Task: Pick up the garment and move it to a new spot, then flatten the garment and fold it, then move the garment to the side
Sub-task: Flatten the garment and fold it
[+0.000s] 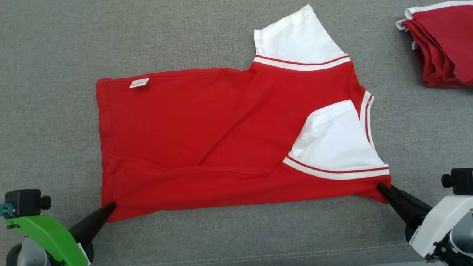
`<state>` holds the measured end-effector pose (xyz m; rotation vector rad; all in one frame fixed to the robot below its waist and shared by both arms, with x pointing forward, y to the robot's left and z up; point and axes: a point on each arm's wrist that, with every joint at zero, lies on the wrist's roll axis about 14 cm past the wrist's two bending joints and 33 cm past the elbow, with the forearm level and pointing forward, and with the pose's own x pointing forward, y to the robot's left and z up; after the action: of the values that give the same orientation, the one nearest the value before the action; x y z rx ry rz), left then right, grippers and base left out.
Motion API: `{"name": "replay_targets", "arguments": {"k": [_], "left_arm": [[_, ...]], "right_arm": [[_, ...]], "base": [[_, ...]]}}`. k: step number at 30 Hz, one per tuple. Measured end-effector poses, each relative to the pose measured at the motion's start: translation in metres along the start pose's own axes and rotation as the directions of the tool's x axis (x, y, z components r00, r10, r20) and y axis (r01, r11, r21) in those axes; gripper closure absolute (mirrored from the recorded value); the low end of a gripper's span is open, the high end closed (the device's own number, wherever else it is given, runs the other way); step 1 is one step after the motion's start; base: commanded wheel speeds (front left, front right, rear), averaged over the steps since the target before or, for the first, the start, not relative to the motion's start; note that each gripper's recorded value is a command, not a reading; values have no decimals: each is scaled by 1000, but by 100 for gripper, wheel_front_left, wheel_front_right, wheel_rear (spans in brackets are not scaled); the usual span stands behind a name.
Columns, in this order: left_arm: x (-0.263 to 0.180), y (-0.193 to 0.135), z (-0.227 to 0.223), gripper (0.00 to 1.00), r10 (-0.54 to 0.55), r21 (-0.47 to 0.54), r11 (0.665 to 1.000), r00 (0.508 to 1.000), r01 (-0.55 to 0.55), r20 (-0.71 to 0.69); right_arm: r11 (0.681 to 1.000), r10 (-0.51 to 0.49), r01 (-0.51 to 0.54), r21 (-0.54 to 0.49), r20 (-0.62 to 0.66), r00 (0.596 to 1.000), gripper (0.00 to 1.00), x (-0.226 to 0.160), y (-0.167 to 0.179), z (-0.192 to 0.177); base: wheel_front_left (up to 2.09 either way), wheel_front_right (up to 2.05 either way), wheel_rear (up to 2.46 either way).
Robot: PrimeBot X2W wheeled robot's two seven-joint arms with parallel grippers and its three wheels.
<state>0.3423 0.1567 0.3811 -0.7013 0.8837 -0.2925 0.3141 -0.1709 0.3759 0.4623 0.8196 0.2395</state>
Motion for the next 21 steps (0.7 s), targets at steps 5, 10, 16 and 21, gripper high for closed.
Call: {"name": "replay_targets", "arguments": {"k": [5, 10, 16, 21], "left_arm": [[-1, -1, 1, 0, 1, 20, 1000, 1000, -1, 1], [-7, 3, 15, 0, 35, 100, 994, 999, -37, 18], [-3, -5, 72, 0, 33, 242, 968, 989, -67, 143], [19, -35, 113, 0, -50, 324, 946, 977, -21, 209]], "right_arm": [[999, 4, -5, -42, -22, 1000, 0, 1, 1, 0], [993, 33, -34, -115, -13, 999, 0, 2, 8, 21], [959, 59, 7, -284, 224, 973, 0, 7, 15, 127], [940, 82, 32, -341, 313, 946, 0, 24, 26, 185]], "base": [[0, 0, 0], [0, 0, 0], [0, 0, 0], [0, 0, 0]]}}
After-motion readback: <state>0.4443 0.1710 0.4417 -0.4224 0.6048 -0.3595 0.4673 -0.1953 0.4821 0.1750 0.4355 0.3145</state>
